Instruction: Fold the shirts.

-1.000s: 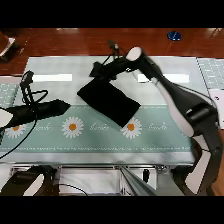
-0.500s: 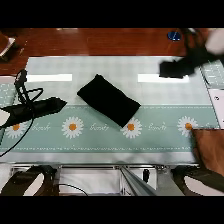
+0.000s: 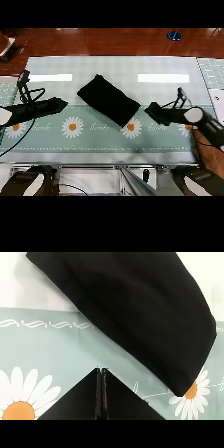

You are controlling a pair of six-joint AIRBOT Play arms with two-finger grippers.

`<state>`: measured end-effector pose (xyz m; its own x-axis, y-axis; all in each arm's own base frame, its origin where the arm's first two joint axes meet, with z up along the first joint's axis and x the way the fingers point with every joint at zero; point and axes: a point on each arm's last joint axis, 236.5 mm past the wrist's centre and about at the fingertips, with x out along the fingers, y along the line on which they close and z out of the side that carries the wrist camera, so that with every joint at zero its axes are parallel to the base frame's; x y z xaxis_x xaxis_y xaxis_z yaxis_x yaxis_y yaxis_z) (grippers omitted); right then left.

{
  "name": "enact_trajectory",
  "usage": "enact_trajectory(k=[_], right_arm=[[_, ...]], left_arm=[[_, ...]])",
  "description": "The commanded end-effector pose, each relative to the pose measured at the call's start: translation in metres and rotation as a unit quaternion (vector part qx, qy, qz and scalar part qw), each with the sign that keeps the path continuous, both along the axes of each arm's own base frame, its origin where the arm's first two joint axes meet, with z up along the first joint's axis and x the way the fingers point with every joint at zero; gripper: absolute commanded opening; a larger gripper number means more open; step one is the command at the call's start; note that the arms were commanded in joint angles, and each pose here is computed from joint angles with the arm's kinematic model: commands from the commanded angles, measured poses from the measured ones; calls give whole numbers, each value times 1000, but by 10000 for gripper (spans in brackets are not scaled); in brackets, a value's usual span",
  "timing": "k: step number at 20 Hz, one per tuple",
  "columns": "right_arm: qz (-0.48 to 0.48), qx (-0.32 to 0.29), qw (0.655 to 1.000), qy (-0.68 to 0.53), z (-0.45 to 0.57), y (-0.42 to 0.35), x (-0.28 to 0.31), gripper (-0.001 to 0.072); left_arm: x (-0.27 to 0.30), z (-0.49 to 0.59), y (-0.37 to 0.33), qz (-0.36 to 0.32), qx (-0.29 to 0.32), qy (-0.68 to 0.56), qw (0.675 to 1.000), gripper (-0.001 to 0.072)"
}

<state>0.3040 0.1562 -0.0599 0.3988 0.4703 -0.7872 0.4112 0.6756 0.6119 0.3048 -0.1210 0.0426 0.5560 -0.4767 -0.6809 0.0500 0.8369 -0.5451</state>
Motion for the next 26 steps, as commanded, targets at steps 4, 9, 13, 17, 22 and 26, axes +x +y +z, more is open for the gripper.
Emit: enact_trajectory(k=[4, 9, 13, 17, 22, 26], right_arm=[[71, 90, 991, 64, -33, 63, 14, 415], [125, 109, 982, 87, -41, 96, 22, 389], [202, 104, 974, 0, -7, 120, 55, 27], [278, 99, 952, -74, 65, 138, 83, 27], [349, 47, 918, -184, 187, 128, 97, 27], [326, -30, 916, -233, 262, 66, 105, 27]], left_arm=[[1, -9, -6, 1, -16, 20, 1000, 13], [2, -10, -5, 2, -16, 22, 1000, 14], [3, -10, -5, 3, -16, 22, 1000, 13], [3, -9, -6, 4, -17, 21, 1000, 13], [4, -9, -5, 4, -17, 20, 1000, 14], [3, -10, -6, 3, -17, 21, 1000, 13]])
